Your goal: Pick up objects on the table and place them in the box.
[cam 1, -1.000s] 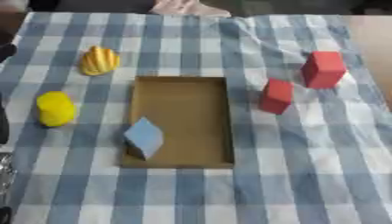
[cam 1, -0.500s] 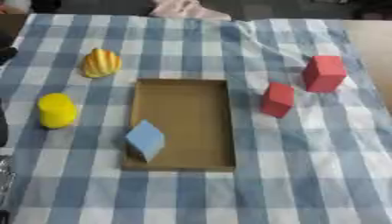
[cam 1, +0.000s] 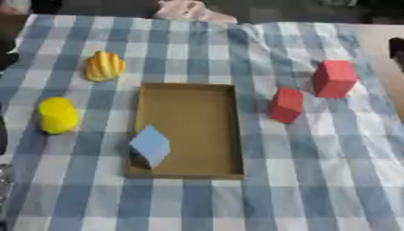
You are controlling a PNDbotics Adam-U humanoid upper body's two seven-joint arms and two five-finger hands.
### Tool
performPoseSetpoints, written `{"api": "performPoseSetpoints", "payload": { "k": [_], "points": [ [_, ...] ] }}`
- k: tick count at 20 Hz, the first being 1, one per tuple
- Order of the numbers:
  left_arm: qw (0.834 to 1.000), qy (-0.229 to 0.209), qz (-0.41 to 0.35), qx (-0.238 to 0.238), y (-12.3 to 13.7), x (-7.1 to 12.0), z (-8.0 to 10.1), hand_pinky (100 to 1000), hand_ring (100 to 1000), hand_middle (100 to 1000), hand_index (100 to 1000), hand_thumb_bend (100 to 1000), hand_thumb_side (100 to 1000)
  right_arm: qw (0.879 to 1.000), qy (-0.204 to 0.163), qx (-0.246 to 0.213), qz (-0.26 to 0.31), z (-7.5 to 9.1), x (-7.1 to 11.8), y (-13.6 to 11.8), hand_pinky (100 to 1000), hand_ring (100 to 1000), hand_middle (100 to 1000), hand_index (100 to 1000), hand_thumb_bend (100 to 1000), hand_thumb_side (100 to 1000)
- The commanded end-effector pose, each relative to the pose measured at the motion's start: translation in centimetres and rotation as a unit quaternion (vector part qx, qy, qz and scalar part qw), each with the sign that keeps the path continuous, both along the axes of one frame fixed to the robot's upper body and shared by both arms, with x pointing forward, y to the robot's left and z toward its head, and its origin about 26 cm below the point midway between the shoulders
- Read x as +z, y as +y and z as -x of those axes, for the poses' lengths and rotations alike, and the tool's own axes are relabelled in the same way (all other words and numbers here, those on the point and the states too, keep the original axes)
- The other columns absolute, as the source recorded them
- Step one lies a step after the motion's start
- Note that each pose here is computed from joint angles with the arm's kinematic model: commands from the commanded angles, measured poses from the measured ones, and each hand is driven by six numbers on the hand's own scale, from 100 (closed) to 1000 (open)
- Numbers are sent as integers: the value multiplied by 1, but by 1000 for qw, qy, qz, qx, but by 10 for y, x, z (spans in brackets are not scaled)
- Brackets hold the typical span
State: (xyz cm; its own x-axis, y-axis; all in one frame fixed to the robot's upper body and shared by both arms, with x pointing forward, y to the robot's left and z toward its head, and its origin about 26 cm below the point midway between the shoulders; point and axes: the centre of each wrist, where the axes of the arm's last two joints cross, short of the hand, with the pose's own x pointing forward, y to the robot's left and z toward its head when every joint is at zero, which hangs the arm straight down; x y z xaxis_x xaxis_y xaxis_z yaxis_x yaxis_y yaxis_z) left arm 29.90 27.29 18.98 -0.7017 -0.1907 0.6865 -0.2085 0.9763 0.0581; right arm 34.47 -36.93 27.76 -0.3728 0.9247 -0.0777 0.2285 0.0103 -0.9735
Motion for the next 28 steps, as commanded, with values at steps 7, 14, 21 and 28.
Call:
{"api": "performPoseSetpoints", "payload": {
  "k": [7,14,21,28],
  "points": [
    [1000,-17,-13,-4,1,10,2,818,786,693,826,136,811,998,18,-21,57,-6,1,-14,814,910,867,918,100,523],
    [1000,-15,-13,-6,0,10,2,818,787,693,827,137,814,999,12,-28,38,-14,3,-11,838,938,886,955,100,560],
    [1000,-14,-12,-7,0,10,2,819,788,693,827,137,818,998,43,-13,32,-19,2,-3,878,976,875,969,100,235],
    [1000,-15,-13,-9,-1,11,2,819,789,694,827,137,820,998,59,3,28,-21,6,6,895,988,876,969,100,192]
  ]
}}
